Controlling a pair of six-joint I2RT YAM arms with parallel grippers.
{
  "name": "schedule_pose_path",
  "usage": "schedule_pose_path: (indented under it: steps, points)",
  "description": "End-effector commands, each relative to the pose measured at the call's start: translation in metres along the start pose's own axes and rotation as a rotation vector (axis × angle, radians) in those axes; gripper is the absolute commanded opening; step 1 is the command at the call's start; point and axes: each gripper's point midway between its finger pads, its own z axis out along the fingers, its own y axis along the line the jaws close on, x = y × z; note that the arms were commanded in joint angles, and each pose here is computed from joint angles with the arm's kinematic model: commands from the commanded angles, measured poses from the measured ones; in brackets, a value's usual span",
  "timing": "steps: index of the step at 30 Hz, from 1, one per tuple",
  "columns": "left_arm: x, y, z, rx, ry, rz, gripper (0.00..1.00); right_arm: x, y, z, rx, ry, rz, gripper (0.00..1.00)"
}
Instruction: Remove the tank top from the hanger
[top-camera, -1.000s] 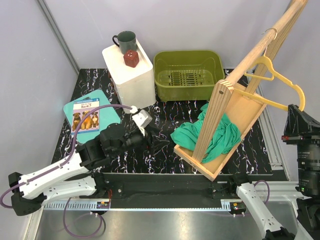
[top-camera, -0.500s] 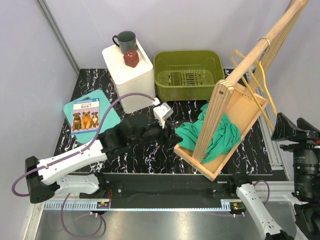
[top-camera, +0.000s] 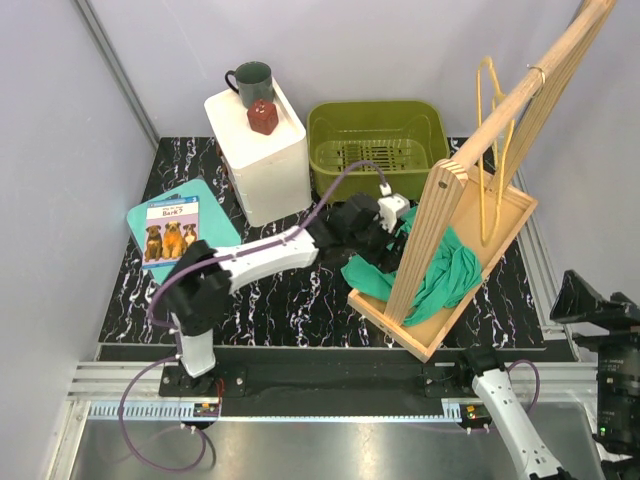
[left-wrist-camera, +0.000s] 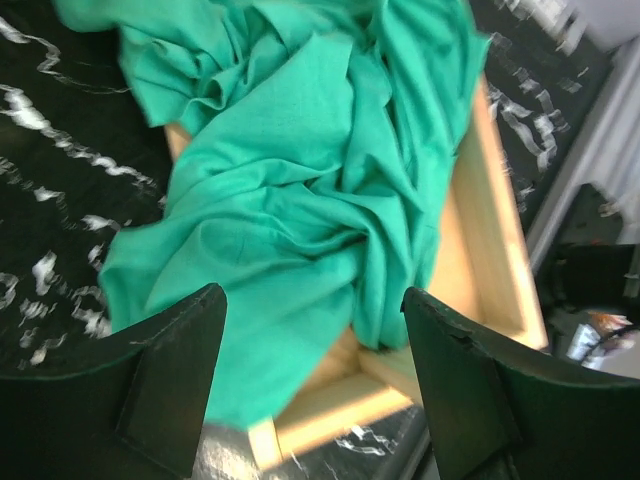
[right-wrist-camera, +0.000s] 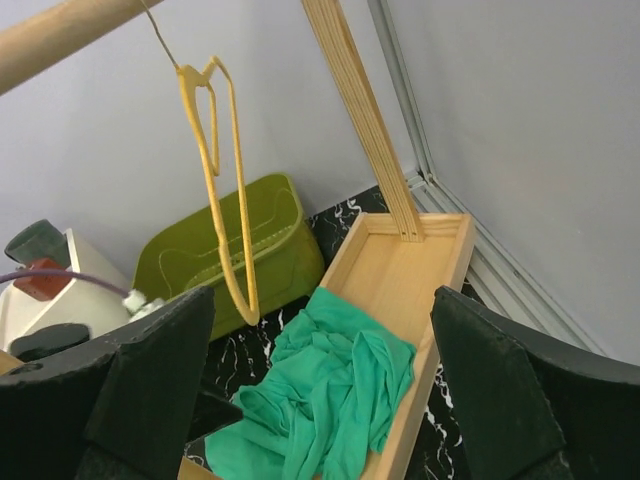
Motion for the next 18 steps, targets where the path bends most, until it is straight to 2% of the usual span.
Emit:
schedule_pose_path:
  steps: [1, 4, 10, 18]
  points:
    - [-0.017, -0.030, 0.033, 0.109, -0.018, 0.105, 0.77, 0.010, -0.013, -0.008, 0.036, 0.030, -0.007, 0.97]
    - [-0.007, -0.034, 0.060, 0.108, 0.014, 0.118, 0.79, 0.013, -0.013, -0.012, 0.021, 0.034, -0.003, 0.97]
    - [0.027, -0.036, 0.107, 0.044, 0.081, 0.054, 0.79, 0.015, -0.010, -0.015, -0.004, 0.032, 0.020, 0.97]
    - [0.064, -0.001, 0.137, -0.140, 0.090, 0.023, 0.79, 0.020, -0.007, -0.018, -0.036, 0.034, 0.048, 0.97]
